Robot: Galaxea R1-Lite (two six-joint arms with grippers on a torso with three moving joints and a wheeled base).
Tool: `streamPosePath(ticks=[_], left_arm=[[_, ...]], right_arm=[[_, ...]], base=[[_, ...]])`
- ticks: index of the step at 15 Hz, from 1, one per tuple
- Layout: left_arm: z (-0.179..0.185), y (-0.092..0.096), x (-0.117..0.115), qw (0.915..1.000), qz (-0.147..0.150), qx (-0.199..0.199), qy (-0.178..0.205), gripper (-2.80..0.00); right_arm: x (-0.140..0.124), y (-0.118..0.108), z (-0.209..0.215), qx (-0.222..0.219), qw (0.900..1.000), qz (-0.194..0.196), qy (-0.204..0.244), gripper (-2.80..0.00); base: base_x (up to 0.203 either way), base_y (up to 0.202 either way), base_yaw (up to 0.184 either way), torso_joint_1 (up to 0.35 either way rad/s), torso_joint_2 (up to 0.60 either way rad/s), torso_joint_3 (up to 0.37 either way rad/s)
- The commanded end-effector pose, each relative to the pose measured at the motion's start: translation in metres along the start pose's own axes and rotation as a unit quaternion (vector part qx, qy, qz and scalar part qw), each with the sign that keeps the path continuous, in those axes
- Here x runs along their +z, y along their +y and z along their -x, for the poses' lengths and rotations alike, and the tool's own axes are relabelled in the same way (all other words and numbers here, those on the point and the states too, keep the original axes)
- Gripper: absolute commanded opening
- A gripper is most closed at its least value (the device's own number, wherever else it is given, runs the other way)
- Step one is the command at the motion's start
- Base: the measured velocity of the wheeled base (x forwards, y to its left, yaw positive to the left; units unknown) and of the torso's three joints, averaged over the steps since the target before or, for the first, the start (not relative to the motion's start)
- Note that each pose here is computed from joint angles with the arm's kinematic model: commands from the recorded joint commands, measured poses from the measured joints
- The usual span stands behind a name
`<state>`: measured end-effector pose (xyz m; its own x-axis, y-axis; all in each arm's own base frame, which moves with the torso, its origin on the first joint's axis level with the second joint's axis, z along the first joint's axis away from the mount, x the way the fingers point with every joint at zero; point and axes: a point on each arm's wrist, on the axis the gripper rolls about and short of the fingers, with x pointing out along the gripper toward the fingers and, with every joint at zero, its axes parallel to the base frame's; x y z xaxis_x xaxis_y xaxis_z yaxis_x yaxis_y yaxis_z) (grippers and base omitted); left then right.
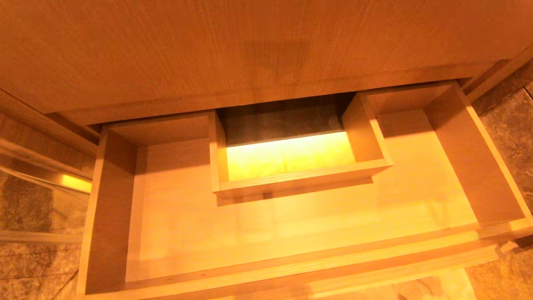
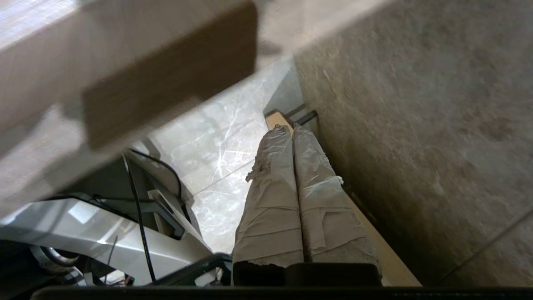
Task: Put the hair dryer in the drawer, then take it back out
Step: Close the drawer
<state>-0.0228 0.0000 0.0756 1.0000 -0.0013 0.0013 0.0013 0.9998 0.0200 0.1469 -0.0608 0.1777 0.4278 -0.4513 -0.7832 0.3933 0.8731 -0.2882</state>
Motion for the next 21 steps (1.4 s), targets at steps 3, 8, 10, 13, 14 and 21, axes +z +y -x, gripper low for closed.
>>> streamPosePath(ticks=[3,8,10,13,14,21], left_arm=[[-0.0001,0.0,-0.0004,1.0,0.0,0.0,0.001,-2.8],[-0.0001,0.0,-0.0004,1.0,0.0,0.0,0.001,-2.8],[-0.0001,0.0,-0.0004,1.0,0.0,0.0,0.001,-2.8],[-0.0001,0.0,-0.0004,1.0,0.0,0.0,0.001,-2.8],[-0.0001,0.0,-0.0004,1.0,0.0,0.0,0.001,-2.8],[-0.0001,0.0,-0.0004,1.0,0.0,0.0,0.001,-2.8]], right_arm=[[0.0049,0.0052,-0.0085,0.003,1.0,0.005,-0.012,-2.8],[0.007,0.006,-0.0112,0.002,1.0,0.004,-0.019,-2.8],[0.0065,0.0061,-0.0111,0.002,1.0,0.004,-0.019,-2.8],[0.0069,0.0059,-0.0106,0.002,1.0,0.002,-0.021,-2.8],[0.0066,0.006,-0.0111,0.002,1.0,0.003,-0.019,-2.8],[0.0086,0.0061,-0.0121,0.0,0.999,-0.005,-0.034,-2.8]], base=[[0.0,0.0,0.0,0.0,0.0,0.0],[0.0,0.0,0.0,0.0,0.0,0.0],[0.0,0.0,0.0,0.0,0.0,0.0],[0.0,0.0,0.0,0.0,0.0,0.0],[0.0,0.0,0.0,0.0,0.0,0.0],[0.0,0.0,0.0,0.0,0.0,0.0]])
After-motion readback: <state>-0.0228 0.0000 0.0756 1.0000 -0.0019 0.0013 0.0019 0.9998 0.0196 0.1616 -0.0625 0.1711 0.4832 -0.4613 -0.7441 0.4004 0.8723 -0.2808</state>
